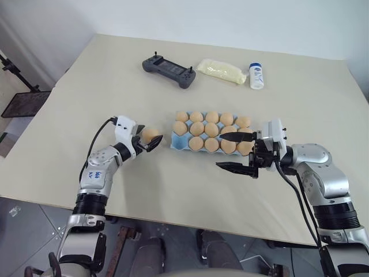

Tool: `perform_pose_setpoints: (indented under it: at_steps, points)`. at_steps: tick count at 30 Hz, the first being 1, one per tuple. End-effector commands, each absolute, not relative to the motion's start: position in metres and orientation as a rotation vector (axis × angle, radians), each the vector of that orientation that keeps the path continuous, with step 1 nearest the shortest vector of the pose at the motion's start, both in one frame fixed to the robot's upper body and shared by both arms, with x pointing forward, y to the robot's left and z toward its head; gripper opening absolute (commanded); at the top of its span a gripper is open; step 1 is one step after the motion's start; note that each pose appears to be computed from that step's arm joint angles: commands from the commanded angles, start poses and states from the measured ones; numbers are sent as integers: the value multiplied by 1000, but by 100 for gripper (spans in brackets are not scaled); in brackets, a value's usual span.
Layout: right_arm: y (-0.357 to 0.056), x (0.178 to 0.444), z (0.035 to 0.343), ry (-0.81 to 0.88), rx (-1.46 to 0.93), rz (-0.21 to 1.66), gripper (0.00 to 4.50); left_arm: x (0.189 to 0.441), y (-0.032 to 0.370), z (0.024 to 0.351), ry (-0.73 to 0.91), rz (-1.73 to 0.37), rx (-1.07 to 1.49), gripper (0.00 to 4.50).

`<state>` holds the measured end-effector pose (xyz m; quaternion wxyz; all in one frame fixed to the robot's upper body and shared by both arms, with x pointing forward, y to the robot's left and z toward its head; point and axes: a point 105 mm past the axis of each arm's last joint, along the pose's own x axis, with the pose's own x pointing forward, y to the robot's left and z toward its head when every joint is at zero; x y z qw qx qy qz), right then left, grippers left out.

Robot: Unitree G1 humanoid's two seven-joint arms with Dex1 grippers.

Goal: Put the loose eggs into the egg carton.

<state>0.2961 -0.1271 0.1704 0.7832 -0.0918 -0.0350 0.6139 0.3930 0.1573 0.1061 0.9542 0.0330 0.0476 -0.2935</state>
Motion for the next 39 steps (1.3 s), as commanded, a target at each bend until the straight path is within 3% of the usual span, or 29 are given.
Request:
perform_pose_setpoints:
  at_steps: [1, 3, 10, 14, 19, 24, 32, 39]
  points:
    - [-128, 295, 181, -113, -227, 1319, 450, 400, 149, 115, 56, -622, 107, 449]
    - [-127, 295, 181, -113, -229, 1319, 450, 402, 147, 114, 61, -629, 127, 449]
    - [-128, 296, 181, -111, -236, 1310, 450, 400, 145, 126, 22, -657, 169, 242]
    - [-128, 296, 181, -110, -237, 1304, 450, 395, 141, 160, -67, -693, 177, 234]
    - [-127, 296, 182, -116, -235, 1298, 450, 377, 118, 182, -92, -847, 183, 234]
    - [-129, 294, 181, -118, -235, 1287, 450, 360, 95, 181, -57, -986, 171, 234]
    - [-130, 292, 180, -121, -230, 1261, 450, 366, 84, 162, 19, -1020, 165, 234]
    - [-132, 292, 180, -122, -230, 1244, 450, 374, 80, 163, 8, -1013, 152, 447]
